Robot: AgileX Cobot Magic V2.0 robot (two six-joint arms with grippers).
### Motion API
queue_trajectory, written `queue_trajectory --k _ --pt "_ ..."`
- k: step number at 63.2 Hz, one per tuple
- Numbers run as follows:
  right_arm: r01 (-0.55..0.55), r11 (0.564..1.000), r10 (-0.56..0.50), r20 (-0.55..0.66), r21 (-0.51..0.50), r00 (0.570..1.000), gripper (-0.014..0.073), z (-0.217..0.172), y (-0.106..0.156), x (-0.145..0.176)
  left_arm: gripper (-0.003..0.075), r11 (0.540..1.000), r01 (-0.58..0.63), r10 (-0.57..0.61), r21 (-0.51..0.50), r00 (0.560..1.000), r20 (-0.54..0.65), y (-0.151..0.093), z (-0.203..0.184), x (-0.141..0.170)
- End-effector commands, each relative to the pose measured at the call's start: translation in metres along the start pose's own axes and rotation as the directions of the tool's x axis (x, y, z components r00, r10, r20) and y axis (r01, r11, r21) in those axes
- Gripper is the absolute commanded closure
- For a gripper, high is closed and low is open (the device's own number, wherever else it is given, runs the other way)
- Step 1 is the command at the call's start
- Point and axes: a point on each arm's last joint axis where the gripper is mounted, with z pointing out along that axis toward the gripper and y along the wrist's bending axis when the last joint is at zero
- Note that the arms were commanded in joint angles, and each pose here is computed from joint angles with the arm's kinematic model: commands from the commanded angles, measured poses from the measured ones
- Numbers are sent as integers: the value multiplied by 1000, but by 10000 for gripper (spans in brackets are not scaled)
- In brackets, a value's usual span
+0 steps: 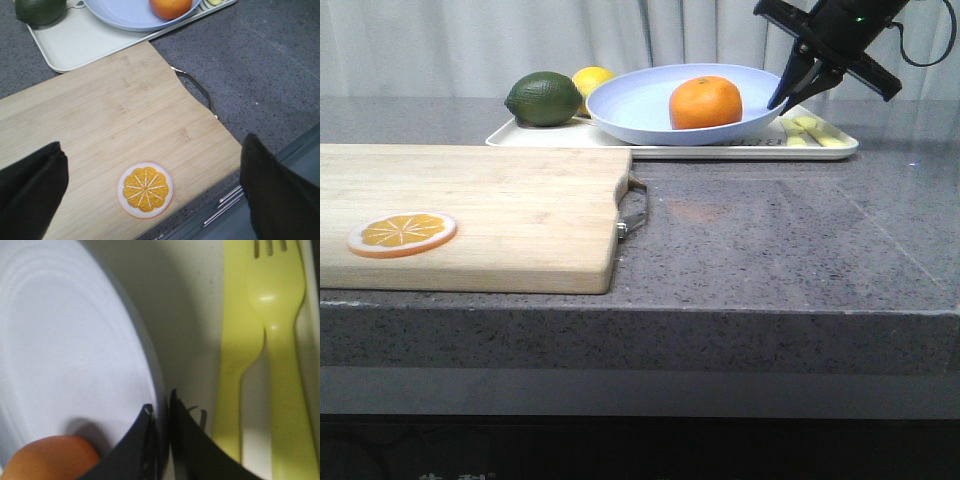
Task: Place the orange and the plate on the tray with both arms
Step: 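Slide the plate with the right gripper onto the white tray, then open the right gripper and withdraw it from the plate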
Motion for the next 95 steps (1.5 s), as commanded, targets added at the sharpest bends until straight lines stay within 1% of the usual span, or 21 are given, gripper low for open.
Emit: queue_trajectory --k 1,3,5,8,12,18,25,29,32,38,42,47,53,61,66,73,76,88,95 --pt "30 995 -17 134 -92 991 326 -43 29 -11 47 1000 14 -15 4 995 97 0 -10 -13" --pt "30 995 -17 142 -93 990 253 -43 29 -11 47 1000 14 -15 4 996 92 0 -10 -12" --pt "31 995 -17 151 -96 988 201 -44 30 -12 47 1000 14 -15 4 996 83 0 -10 -11" --pt "36 994 -20 162 -98 987 153 -46 31 -13 47 1000 14 -15 3 998 64 0 -10 -10" --pt "60 993 -42 177 -98 983 117 -51 33 -13 47 1000 14 -15 2 999 48 0 -10 -8" --pt "124 989 -106 206 -81 973 119 -64 38 -13 47 1000 15 -15 1 999 34 1 -11 -6" --pt "233 971 -213 228 -62 950 119 -87 51 -8 47 1000 17 -17 3 999 45 0 -14 -7" --pt "308 951 -293 235 -28 927 119 -102 58 -4 47 1000 18 -18 4 998 53 0 -17 -7" --pt "337 942 -329 228 7 916 119 -113 59 -1 47 1000 18 -19 4 998 61 1 -19 -7" --pt "384 918 -396 191 96 898 119 -133 63 9 47 1000 19 -19 4 997 81 1 -24 -7" --pt "403 904 -421 140 139 896 119 -141 63 17 47 1000 19 -20 5 995 96 1 -28 -7" --pt "432 883 -454 105 183 885 119 -151 68 30 47 1000 16 -16 2 994 106 1 -31 -7" --pt "460 862 -489 112 211 865 119 -159 74 46 47 1000 12 -12 -2 994 106 1 -32 -7" --pt "493 840 -532 169 226 830 119 -181 82 71 47 1000 -2 3 -15 994 107 3 -32 -7" --pt "500 835 -544 211 230 812 119 -197 77 94 47 999 -23 27 -35 994 107 4 -32 -7" --pt "506 830 -553 225 236 802 119 -213 66 121 47 998 -43 48 -53 993 107 6 -32 -7" --pt "509 827 -557 221 239 801 119 -217 58 136 47 998 -44 50 -55 993 107 6 -32 -7" --pt "511 821 -568 276 256 775 119 -245 34 190 47 998 -44 50 -55 993 107 6 -32 -7" --pt "521 802 -592 282 292 755 119 -259 17 221 47 998 -44 50 -55 993 107 6 -32 -7"
